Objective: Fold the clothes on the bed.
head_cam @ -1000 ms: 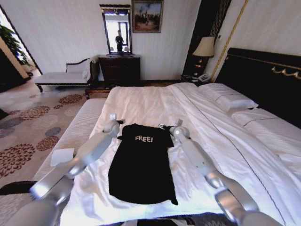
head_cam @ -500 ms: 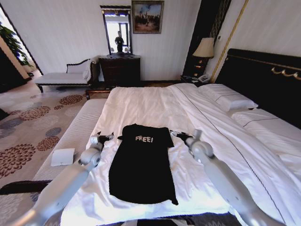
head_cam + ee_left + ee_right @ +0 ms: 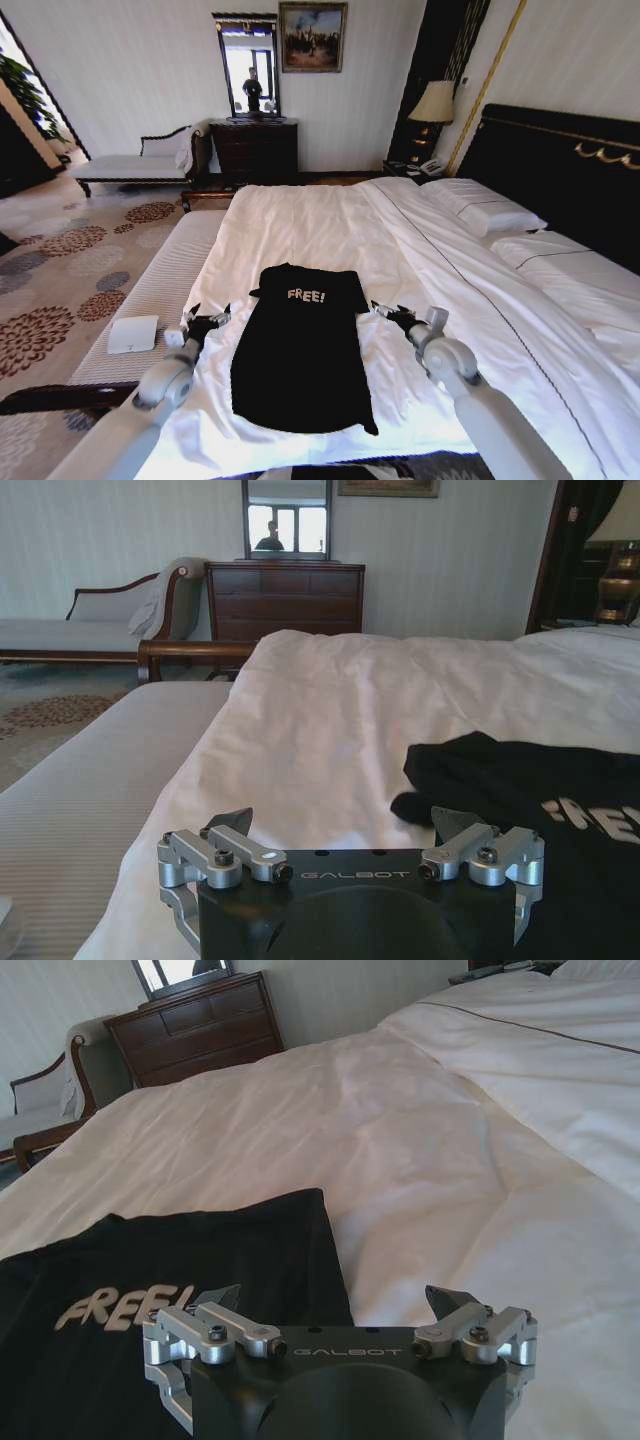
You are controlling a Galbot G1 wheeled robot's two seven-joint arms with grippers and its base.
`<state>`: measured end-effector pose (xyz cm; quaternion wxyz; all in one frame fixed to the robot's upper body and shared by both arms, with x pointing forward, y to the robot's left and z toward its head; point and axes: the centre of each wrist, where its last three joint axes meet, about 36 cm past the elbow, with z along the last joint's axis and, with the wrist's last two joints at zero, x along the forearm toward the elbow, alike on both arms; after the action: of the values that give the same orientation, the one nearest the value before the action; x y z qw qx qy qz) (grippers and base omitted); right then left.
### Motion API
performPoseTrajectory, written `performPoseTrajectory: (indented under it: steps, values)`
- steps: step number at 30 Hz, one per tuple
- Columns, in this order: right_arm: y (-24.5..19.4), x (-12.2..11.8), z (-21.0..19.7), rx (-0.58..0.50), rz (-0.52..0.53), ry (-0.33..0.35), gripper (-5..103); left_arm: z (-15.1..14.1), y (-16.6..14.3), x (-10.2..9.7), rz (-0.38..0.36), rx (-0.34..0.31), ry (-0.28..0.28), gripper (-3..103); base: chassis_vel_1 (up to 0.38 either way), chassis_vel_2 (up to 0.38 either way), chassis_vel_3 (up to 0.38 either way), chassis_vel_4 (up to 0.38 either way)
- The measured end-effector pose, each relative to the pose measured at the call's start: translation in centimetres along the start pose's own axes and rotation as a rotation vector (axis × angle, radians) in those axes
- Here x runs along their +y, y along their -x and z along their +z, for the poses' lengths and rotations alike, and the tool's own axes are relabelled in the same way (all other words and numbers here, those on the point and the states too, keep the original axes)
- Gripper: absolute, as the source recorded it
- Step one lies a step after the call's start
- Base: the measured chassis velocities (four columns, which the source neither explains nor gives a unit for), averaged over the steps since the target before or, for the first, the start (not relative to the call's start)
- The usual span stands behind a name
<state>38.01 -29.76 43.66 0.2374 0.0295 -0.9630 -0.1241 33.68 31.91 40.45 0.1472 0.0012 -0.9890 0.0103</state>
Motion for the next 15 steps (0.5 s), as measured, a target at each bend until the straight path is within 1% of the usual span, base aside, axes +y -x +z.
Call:
performPoseTrajectory:
  steps: [3, 5, 9, 10, 14, 15]
  values:
    - [-0.8, 0.1, 0.7, 0.010, 0.000, -0.003, 100, 0.5, -1.1, 0.3, 0.004, -0.003, 0.010, 100, 0.000, 0.000, 0.000, 0.000]
    - [-1.3, 0.1, 1.2, 0.015, 0.005, -0.004, 100, 0.7, -1.7, 0.5, 0.003, -0.006, 0.007, 100, 0.000, 0.000, 0.000, 0.000]
    - [-1.7, -0.3, 2.0, 0.026, 0.018, -0.003, 100, 1.3, -2.8, 0.1, -0.004, 0.002, -0.022, 100, 0.000, 0.000, 0.000, 0.000]
    - [-1.8, -0.3, 2.2, 0.028, 0.019, -0.001, 100, 1.8, -3.3, -0.3, -0.006, 0.012, -0.040, 100, 0.000, 0.000, 0.000, 0.000]
    - [-2.1, 0.1, 2.3, 0.024, 0.010, 0.008, 100, 2.7, -4.3, -1.0, -0.007, 0.028, -0.056, 100, 0.000, 0.000, 0.000, 0.000]
    - [-2.3, 0.2, 2.6, 0.009, 0.017, -0.008, 100, 3.0, -4.8, -1.2, -0.003, 0.034, -0.060, 100, 0.000, 0.000, 0.000, 0.000]
